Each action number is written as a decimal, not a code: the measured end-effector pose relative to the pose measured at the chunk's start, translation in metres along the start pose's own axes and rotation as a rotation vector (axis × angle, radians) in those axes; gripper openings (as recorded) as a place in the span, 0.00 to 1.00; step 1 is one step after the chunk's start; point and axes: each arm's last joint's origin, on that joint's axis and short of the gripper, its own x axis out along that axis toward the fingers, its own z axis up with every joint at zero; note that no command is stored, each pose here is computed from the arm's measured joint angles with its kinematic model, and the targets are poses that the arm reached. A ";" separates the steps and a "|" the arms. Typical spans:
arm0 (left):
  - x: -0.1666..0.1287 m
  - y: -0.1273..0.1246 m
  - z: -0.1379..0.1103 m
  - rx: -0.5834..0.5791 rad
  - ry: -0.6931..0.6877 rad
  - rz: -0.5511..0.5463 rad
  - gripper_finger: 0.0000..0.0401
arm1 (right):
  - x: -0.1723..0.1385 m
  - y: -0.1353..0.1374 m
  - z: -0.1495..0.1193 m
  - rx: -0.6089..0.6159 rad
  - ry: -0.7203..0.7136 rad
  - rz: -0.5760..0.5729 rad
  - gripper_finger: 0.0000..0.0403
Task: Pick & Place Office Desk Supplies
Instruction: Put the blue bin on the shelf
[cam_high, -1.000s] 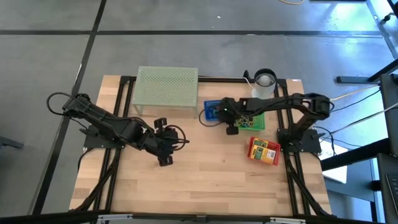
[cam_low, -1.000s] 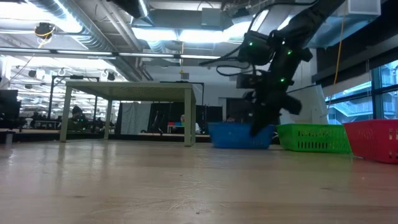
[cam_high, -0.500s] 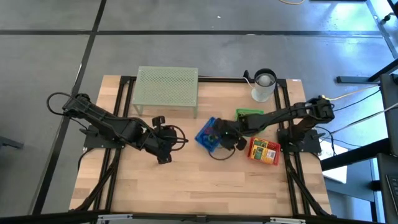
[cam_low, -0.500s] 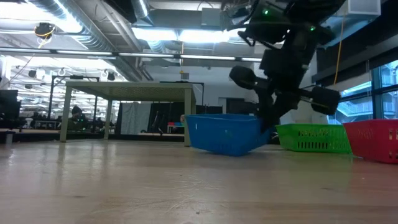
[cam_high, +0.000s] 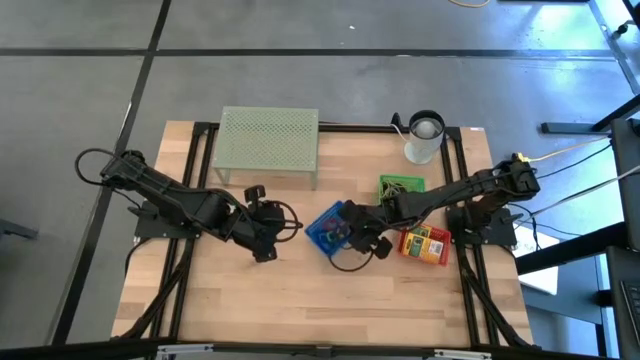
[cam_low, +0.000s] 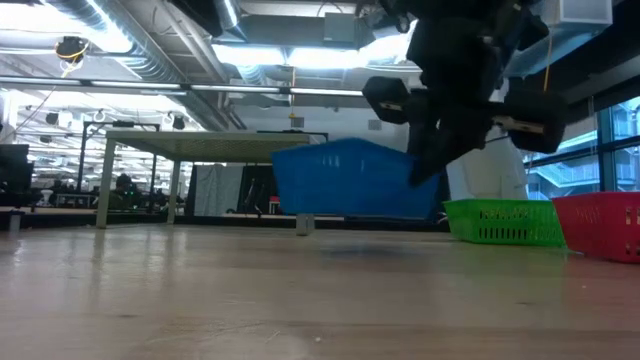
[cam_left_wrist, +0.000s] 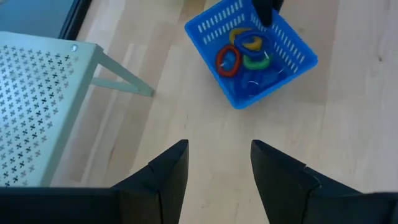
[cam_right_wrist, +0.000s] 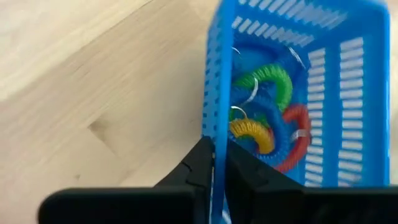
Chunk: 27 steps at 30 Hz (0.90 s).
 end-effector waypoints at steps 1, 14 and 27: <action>0.000 0.000 0.000 0.000 -0.001 0.002 0.42 | 0.000 0.000 0.000 0.002 0.000 0.003 0.08; 0.005 0.000 -0.003 0.035 -0.001 0.028 0.42 | 0.000 -0.002 0.004 0.060 -0.059 0.006 0.34; 0.066 -0.016 0.006 0.342 0.003 -0.141 0.45 | -0.047 0.001 0.017 0.407 -0.137 -0.129 0.37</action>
